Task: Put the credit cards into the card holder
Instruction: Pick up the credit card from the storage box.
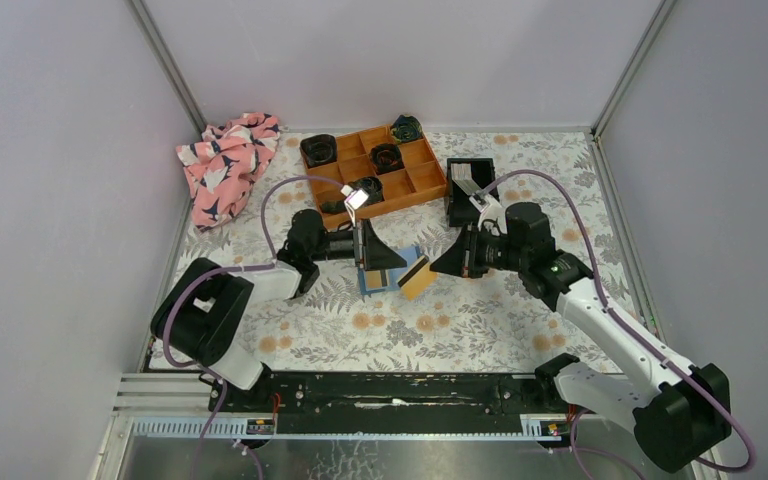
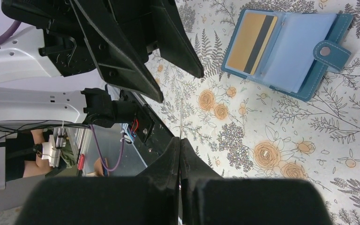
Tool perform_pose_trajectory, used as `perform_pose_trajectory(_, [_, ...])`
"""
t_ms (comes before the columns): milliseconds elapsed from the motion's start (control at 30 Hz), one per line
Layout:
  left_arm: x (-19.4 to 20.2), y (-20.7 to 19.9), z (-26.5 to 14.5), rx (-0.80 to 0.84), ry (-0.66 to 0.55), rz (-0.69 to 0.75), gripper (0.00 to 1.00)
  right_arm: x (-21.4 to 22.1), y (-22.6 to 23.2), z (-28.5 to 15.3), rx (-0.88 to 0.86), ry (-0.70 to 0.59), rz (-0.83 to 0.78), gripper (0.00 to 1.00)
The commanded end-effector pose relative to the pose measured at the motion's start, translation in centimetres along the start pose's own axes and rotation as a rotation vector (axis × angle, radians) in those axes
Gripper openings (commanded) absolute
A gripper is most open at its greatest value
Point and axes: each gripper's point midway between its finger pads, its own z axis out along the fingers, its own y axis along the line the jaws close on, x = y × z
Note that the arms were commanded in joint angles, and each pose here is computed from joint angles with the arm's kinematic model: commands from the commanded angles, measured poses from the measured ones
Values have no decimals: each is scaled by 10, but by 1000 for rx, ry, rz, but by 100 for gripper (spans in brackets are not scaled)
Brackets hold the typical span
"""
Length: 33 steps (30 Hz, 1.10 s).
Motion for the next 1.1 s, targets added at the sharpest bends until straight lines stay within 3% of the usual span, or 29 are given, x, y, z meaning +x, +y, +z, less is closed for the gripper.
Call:
perform_pose_trajectory(0, [9,-19,1,94,42,56,55,-6,14,4,-75,-10,-24,0])
perform_pose_trajectory(267, [19,-24,4,123,93,47,44,-8,15,11,-102,-1,-15,0])
perform_pose_trajectory(400, [23,-24,5,131,112,41,33,-8,15,13,-112,4,-13,0])
perform_pose_trajectory(633, [25,-28,4,158,124,33,2,-10,13,16,-105,7,-13,0])
perform_pose_trajectory(800, [25,-21,6,138,120,7,0,-15,8,17,-74,-12,-25,0])
perform_pose_trajectory(933, [18,18,9,-47,72,-45,0,-29,-6,14,36,-75,-69,32])
perform_pose_trajectory(1067, [8,69,1,-336,-45,-91,0,-38,-26,15,142,-119,-92,45])
